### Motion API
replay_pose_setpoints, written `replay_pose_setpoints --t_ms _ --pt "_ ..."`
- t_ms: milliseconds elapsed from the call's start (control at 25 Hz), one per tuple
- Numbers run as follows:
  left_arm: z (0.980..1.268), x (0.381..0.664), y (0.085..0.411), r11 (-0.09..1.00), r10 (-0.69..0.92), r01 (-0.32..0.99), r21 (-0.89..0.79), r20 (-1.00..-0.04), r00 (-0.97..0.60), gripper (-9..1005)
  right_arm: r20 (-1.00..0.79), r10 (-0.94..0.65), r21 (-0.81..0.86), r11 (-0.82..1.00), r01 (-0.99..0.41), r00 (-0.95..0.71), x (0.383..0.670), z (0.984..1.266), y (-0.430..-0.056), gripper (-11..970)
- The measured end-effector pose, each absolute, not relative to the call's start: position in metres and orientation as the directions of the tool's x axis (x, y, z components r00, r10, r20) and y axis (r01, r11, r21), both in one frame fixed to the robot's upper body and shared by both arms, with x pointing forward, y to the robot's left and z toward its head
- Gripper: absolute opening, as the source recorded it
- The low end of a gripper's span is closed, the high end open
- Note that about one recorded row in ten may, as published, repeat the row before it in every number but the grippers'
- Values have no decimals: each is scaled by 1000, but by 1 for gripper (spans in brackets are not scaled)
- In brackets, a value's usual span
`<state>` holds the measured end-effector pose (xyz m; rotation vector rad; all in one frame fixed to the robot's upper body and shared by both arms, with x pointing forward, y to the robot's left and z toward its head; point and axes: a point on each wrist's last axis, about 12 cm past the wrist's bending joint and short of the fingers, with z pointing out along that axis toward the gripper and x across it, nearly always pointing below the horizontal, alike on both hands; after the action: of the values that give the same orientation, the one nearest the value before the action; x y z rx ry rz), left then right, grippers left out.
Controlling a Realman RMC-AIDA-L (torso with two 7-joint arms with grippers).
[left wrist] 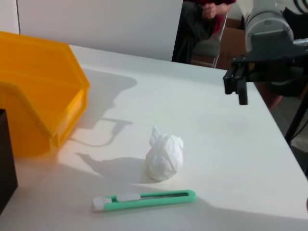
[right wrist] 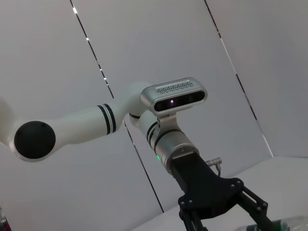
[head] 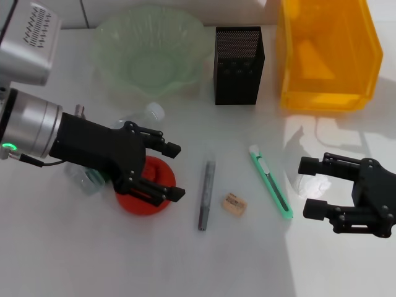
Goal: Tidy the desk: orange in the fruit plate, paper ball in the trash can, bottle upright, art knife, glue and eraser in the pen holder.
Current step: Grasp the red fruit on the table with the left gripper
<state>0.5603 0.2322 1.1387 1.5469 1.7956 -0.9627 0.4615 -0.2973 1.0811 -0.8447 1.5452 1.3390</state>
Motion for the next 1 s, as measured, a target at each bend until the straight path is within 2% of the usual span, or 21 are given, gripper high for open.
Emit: replay_pose_setpoints --t_ms 280,760,1000 --pt "1131 573 224 114 626 991 -67 -770 -124 843 -924 64 383 209 -900 -378 456 1077 -301 816" --pt "1123 576 216 75 734 997 -11 -676 -63 838 -921 71 389 225 -893 -384 457 1075 -301 816" --pt "1120 576 217 74 757 997 4 -651 -54 736 -915 77 403 231 -886 -396 457 1072 -301 816"
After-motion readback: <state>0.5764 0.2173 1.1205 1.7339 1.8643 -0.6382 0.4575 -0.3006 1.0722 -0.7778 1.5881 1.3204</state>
